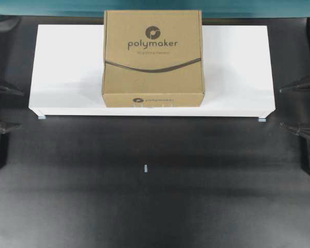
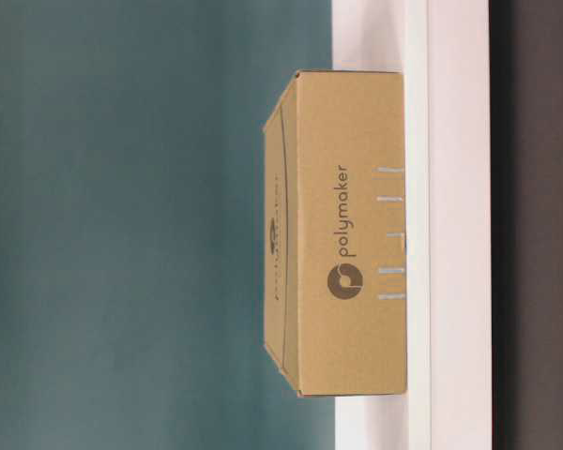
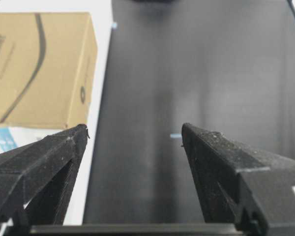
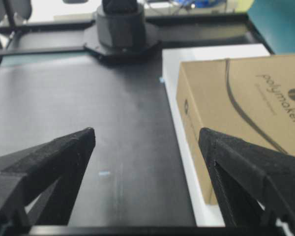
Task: Place the cardboard box on the stand after clamping it between your arms.
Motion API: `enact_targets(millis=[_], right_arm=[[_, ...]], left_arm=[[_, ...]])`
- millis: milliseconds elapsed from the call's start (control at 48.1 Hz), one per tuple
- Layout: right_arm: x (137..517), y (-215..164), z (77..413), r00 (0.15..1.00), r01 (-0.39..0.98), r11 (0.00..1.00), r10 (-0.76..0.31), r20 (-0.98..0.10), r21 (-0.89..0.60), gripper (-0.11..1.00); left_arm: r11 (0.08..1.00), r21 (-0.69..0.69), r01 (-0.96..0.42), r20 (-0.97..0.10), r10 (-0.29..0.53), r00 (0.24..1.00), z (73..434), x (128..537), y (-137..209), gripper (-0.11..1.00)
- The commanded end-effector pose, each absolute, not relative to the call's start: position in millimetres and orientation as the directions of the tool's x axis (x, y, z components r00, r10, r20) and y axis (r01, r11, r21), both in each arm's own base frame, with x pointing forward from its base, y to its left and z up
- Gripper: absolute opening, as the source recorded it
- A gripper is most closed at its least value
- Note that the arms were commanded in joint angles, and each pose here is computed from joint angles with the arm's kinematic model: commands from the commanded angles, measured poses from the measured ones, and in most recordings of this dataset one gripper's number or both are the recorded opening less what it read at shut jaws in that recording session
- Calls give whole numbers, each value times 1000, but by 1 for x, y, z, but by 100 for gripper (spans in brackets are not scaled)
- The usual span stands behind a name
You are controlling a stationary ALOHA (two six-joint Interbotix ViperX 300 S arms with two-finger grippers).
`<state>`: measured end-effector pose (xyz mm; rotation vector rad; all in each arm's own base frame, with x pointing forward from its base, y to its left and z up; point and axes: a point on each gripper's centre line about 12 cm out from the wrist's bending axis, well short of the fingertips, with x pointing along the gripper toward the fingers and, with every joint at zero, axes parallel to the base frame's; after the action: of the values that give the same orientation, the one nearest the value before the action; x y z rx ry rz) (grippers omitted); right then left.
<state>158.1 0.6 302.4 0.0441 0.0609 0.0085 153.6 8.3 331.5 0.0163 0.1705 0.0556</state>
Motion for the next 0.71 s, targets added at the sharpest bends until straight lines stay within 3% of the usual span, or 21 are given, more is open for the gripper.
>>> enact_targets(millis=[0,686], right_arm=[[159,1,305,999,-11,998,13,-40,55,82],[159,1,295,999,-7,999,9,-48,45,82]], left_arm=[[998,21,-51,-148,54,988,337,153,8,75],[998,19,-52,-134,54,989,331,144,7,75]])
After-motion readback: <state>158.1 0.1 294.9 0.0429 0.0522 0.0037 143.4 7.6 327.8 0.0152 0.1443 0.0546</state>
